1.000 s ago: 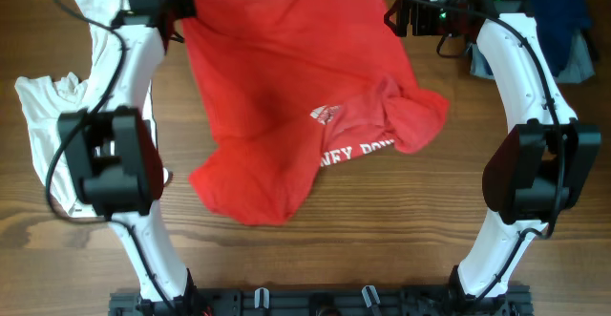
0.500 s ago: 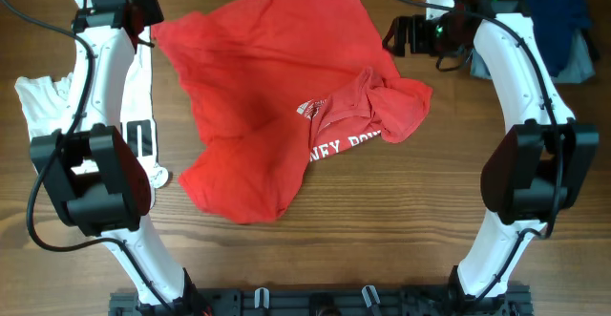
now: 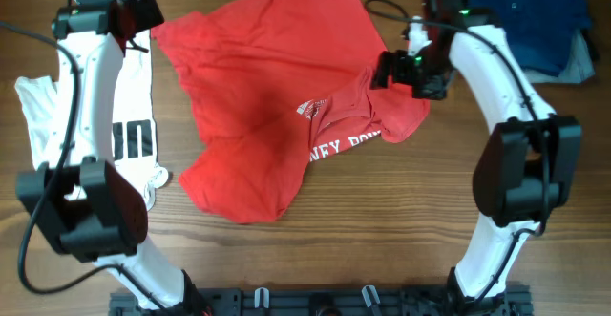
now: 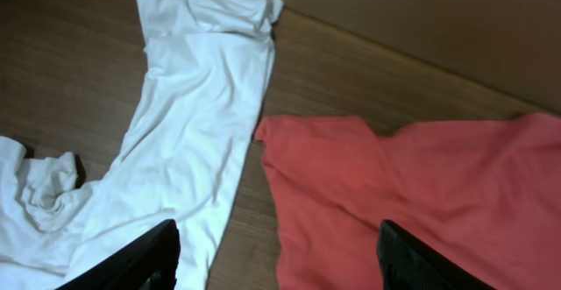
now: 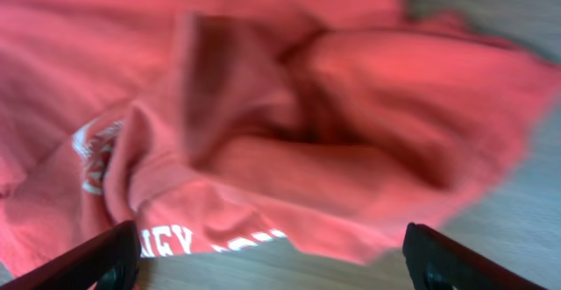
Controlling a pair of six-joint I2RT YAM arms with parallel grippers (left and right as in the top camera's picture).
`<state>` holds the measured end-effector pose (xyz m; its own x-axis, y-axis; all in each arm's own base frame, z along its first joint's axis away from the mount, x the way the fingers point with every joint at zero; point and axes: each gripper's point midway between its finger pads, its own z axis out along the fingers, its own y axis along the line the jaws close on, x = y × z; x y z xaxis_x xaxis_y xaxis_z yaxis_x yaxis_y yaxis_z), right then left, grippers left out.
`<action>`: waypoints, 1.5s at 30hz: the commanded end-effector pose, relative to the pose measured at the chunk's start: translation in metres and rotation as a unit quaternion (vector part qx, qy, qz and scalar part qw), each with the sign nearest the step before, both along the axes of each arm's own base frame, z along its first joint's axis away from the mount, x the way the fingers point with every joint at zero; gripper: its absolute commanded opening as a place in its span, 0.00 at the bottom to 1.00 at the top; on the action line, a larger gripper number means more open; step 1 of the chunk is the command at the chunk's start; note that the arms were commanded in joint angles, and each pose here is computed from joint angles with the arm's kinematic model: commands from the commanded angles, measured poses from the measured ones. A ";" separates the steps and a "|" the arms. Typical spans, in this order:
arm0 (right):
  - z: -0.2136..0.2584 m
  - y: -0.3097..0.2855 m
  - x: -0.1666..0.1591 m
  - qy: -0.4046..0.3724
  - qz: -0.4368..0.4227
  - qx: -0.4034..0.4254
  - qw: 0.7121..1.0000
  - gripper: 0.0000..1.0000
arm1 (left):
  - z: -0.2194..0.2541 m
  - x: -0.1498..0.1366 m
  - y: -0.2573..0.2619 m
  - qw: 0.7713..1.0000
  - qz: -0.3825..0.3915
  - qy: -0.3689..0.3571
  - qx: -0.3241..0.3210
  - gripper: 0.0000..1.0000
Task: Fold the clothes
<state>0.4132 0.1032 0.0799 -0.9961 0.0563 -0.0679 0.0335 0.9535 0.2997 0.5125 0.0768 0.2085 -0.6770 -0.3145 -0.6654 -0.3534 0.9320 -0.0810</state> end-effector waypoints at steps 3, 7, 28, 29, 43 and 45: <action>0.005 0.051 -0.013 -0.028 0.066 -0.035 0.997 0.93 | 0.005 -0.013 -0.009 0.999 -0.007 0.010 -0.035 0.72; 0.003 0.072 -0.021 -0.027 0.067 -0.047 0.996 0.87 | 0.004 -0.014 0.000 0.999 0.001 0.011 -0.035 0.74; -0.038 0.043 -0.009 -0.072 0.006 -0.152 0.986 0.67 | 0.001 -0.020 0.006 0.999 0.009 0.022 -0.037 0.77; -0.038 0.040 -0.007 -0.076 0.005 -0.160 0.984 0.66 | 0.001 -0.020 0.006 0.999 0.009 0.022 -0.037 0.77; -0.051 0.044 -0.006 -0.075 0.004 -0.139 0.987 0.57 | -0.001 -0.021 0.006 0.999 0.009 0.026 -0.037 0.78; -0.052 0.044 -0.008 -0.072 0.005 -0.139 0.988 0.48 | -0.001 -0.021 0.006 0.999 0.009 0.026 -0.037 0.78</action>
